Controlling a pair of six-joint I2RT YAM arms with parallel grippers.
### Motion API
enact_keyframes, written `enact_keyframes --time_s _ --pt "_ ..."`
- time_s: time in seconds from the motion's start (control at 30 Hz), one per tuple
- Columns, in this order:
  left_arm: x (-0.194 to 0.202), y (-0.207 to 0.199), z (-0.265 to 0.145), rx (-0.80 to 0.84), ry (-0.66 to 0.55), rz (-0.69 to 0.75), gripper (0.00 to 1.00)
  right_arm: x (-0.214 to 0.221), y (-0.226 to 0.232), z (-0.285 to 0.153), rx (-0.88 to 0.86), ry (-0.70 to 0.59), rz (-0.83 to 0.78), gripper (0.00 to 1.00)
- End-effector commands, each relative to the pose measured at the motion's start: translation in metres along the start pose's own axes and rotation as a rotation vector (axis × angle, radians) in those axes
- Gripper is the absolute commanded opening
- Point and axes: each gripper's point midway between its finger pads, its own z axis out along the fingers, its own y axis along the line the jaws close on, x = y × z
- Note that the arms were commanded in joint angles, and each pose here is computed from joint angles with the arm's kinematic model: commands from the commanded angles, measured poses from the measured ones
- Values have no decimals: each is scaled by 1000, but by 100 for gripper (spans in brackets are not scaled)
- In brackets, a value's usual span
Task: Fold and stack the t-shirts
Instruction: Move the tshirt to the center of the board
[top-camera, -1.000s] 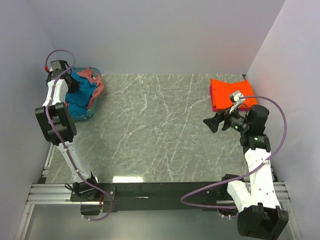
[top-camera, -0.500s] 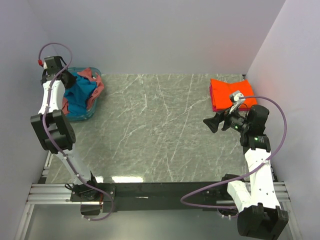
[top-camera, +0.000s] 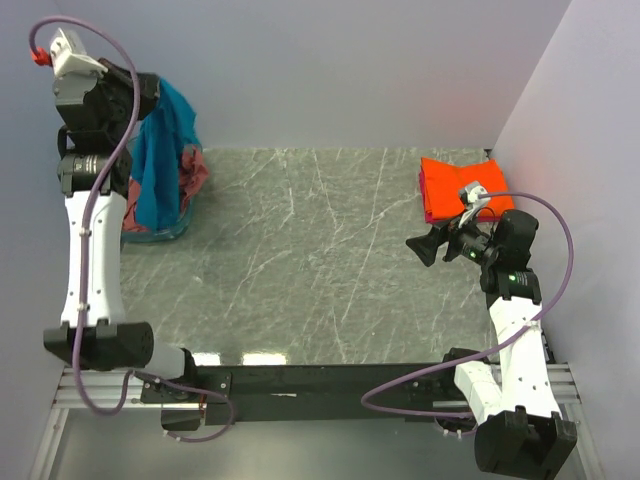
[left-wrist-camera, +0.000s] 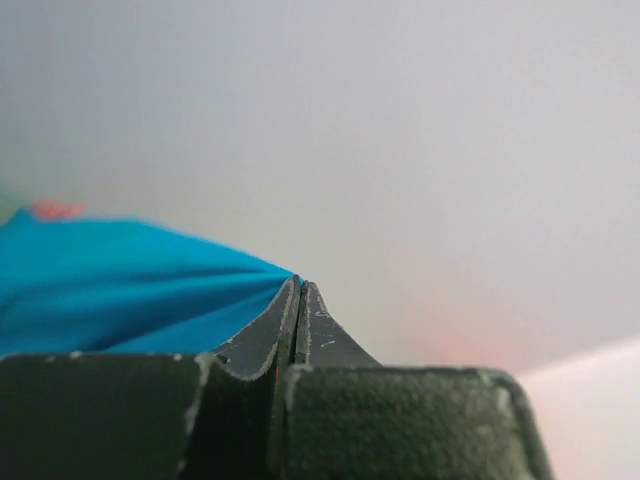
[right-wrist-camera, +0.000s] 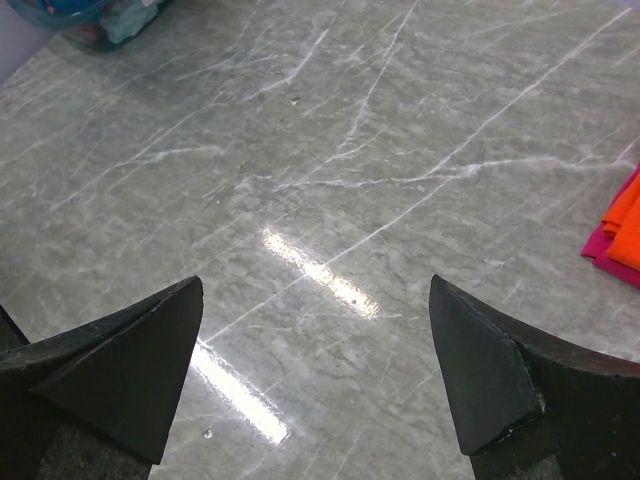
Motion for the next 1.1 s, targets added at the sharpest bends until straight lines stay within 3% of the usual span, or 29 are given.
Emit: enact_keyframes --time_s 0.0,0.23,0.4,0.5,0.83,0.93,0.97,1.03,1.07 --pt "-53 -89 -46 253 -149 -37 0 -21 6 -3 -10 -49 -57 100" --pt "-63 -183 -103 526 -151 -104 0 -22 3 -4 2 -50 -63 100" --pt "-67 -219 -127 662 -138 -153 0 -21 2 -5 8 -49 -61 100" --pt "-49 -237 -131 730 -72 -180 0 -21 0 -5 15 -49 -64 100" --pt "74 -268 -141 850 236 -134 0 -21 -6 -7 39 -47 -66 100" --pt "125 -257 -146 843 350 -107 0 -20 -8 -7 46 -45 -65 100" --pt "159 -241 -141 806 416 -90 0 -20 -8 -7 46 -44 -66 100" --pt "185 -230 -149 808 464 -86 0 -20 -8 -6 46 -43 -65 100" --pt "221 -205 -145 749 538 -75 0 -20 -8 -7 48 -43 -67 100"
